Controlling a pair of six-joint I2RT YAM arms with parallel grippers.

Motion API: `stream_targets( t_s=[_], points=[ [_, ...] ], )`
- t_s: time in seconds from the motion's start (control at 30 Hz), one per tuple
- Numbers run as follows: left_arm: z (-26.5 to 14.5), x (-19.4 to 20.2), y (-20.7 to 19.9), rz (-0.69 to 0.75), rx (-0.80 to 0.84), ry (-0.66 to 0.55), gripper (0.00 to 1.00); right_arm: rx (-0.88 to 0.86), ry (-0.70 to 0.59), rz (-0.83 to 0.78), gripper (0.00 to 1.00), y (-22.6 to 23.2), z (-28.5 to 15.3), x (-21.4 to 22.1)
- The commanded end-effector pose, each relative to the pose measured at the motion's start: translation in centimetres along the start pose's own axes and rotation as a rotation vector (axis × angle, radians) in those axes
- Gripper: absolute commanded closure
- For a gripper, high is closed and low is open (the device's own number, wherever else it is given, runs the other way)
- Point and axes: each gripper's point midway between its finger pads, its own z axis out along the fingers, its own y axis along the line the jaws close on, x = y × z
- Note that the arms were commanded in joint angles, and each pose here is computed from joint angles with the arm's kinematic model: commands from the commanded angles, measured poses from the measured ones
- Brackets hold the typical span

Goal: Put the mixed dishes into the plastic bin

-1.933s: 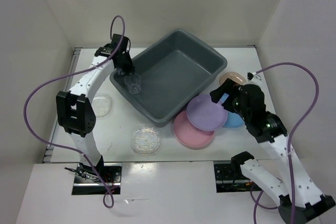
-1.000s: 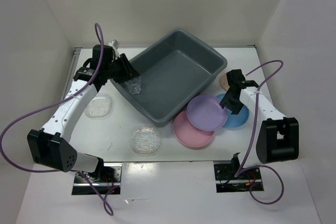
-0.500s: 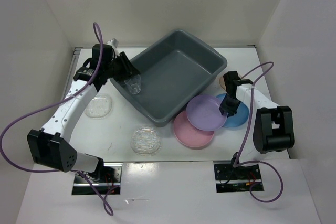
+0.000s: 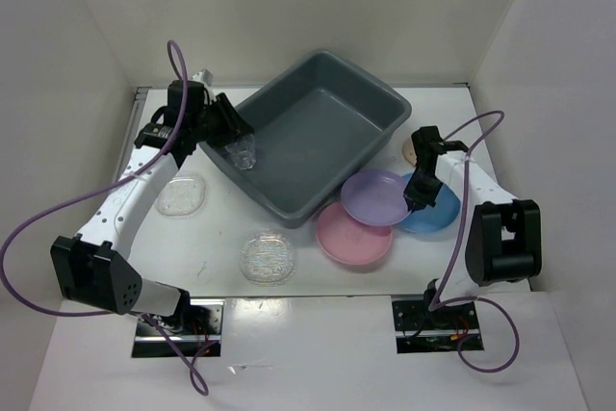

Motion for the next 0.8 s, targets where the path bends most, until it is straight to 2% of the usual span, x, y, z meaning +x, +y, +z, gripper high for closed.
stream_targets(
  t_s=[0.0, 0.17, 0.33, 0.43, 0.5, 0.63, 0.77],
  points=[
    [0.1, -1.1, 0.0, -0.015, 0.000, -0.040, 0.50, 0.006, -0.002, 0.007, 0.98, -0.9, -2.4, 0.5],
    [0.7, -1.1, 0.2, -0.018, -0.008, -0.031, 0.50, -0.045, 0.005, 0.046, 0.98, -1.2, -4.9, 1.9],
    [1.3, -1.1, 0.3, -0.020, -0.015, -0.023, 0.50, -0.020, 0.005, 0.095, 0.98, -3.5, -7.7, 4.0],
    [1.7, -1.5, 0.2, -0.010, -0.014, -0.024, 0.50, -0.047, -0.041, 0.149, 0.98, -3.9, -10.3, 3.9],
    [1.7, -1.4, 0.5, -0.003, -0.027, -0.022, 0.50, -0.131, -0.100, 0.172, 0.98, -3.5, -12.4, 3.4],
    [1.7, -1.2, 0.7, 0.017, -0.038, -0.008, 0.50, -0.231, -0.123, 0.226, 0.98, -2.0, -14.8, 2.6],
    [1.3, -1.5, 1.0, 0.046, -0.062, -0.011, 0.49, -0.327, -0.230, 0.236, 0.98, -0.6, -19.2, -0.2]
  ],
)
